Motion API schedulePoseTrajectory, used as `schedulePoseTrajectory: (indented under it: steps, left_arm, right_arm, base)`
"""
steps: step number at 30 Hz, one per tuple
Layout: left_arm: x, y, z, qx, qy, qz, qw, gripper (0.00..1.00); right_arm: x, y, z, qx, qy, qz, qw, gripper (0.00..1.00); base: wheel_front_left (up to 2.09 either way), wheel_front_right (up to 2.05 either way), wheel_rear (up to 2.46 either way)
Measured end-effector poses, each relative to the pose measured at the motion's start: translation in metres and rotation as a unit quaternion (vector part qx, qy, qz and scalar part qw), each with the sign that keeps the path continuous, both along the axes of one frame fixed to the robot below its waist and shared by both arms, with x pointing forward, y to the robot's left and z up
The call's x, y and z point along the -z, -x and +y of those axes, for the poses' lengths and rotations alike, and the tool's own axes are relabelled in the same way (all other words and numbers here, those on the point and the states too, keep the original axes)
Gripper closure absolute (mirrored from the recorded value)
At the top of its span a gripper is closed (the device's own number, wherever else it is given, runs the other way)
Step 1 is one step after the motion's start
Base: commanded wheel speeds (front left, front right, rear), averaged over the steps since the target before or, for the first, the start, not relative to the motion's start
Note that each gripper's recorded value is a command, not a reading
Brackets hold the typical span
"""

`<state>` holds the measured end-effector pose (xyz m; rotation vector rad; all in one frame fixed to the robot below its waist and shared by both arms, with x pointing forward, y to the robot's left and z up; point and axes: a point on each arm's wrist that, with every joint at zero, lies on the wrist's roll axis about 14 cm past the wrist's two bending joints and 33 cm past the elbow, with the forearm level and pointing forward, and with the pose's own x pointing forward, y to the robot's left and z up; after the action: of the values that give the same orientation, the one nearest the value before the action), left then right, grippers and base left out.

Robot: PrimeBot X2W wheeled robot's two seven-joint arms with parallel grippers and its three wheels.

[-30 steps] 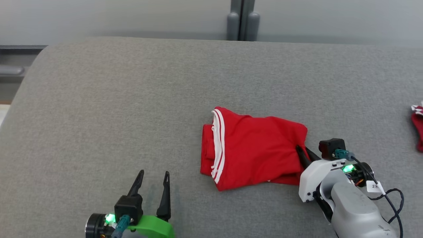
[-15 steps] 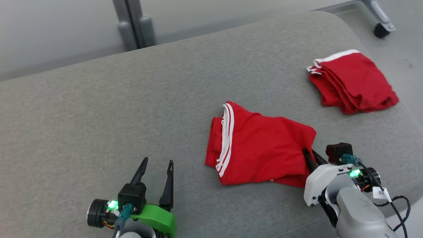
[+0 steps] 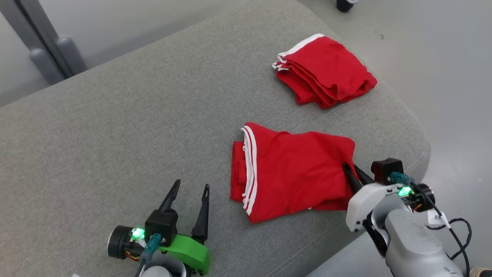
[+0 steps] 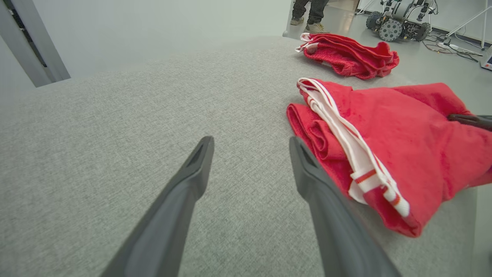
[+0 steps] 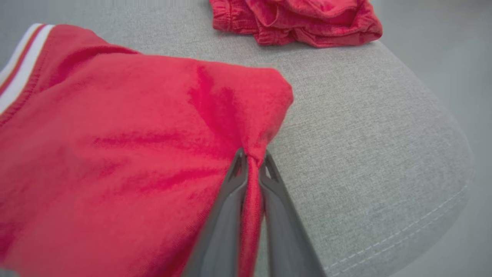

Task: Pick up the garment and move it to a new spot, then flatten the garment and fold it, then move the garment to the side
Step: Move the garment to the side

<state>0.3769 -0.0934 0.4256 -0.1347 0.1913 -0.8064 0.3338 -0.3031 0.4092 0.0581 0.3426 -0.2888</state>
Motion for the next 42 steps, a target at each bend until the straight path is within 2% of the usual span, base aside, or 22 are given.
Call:
schedulePoseTrajectory:
  steps: [6, 12, 16, 20, 21, 22, 25, 30, 35, 38, 42]
  left_arm:
    - [0.009, -0.006, -0.004, 0.007, -0.004, 0.005, 1.0, 0.0]
    - [0.025, -0.019, 0.011, -0.013, -0.013, 0.016, 1.0, 0.0]
    - [0.033, -0.027, 0.023, -0.029, -0.018, 0.022, 0.999, 0.0]
    - [0.04, -0.035, 0.035, -0.045, -0.022, 0.026, 0.998, 0.0]
    - [0.042, -0.037, 0.038, -0.05, -0.023, 0.028, 0.998, 0.0]
    - [0.043, -0.038, 0.04, -0.053, -0.024, 0.029, 0.998, 0.0]
    - [0.048, -0.043, 0.047, -0.065, -0.025, 0.034, 0.997, 0.0]
    - [0.052, -0.045, 0.055, -0.079, -0.027, 0.038, 0.996, 0.0]
    - [0.044, -0.049, 0.064, -0.097, -0.031, 0.028, 0.994, 0.0]
    - [0.037, -0.052, 0.073, -0.114, -0.033, 0.02, 0.993, 0.0]
    - [0.029, -0.055, 0.092, -0.151, -0.04, 0.009, 0.988, 0.0]
  right_arm:
    - [-0.049, -0.051, -0.008, -0.026, 0.047, -0.056, 0.997, 1.0]
    - [-0.106, -0.117, -0.025, -0.066, 0.133, -0.084, 0.985, 1.0]
    - [-0.123, -0.138, -0.058, -0.06, 0.189, -0.055, 0.979, 1.0]
    - [-0.12, -0.138, -0.106, -0.028, 0.234, 0.015, 0.972, 1.0]
    - [-0.12, -0.137, -0.117, -0.018, 0.241, 0.024, 0.97, 0.66]
    - [-0.122, -0.137, -0.125, -0.01, 0.249, 0.027, 0.968, 0.0]
    - [-0.126, -0.145, -0.134, 0.009, 0.249, 0.005, 0.968, 0.0]
    - [-0.113, -0.159, -0.111, 0.002, 0.229, -0.03, 0.973, 0.0]
    - [-0.133, -0.174, -0.07, -0.01, 0.195, -0.107, 0.975, 0.0]
    - [-0.161, -0.183, -0.038, -0.028, 0.175, -0.176, 0.968, 0.0]
    - [-0.17, -0.18, 0.009, -0.068, 0.133, -0.231, 0.961, 0.0]
  base:
    - [0.0, 0.0, 0.0]
    - [0.0, 0.0, 0.0]
    - [0.0, 0.0, 0.0]
    - [0.0, 0.0, 0.0]
    - [0.0, 0.0, 0.0]
    - [0.0, 0.0, 0.0]
    - [0.0, 0.0, 0.0]
    - [0.0, 0.0, 0.0]
    - [0.0, 0.0, 0.0]
    - [0.0, 0.0, 0.0]
    - [0.0, 0.0, 0.0]
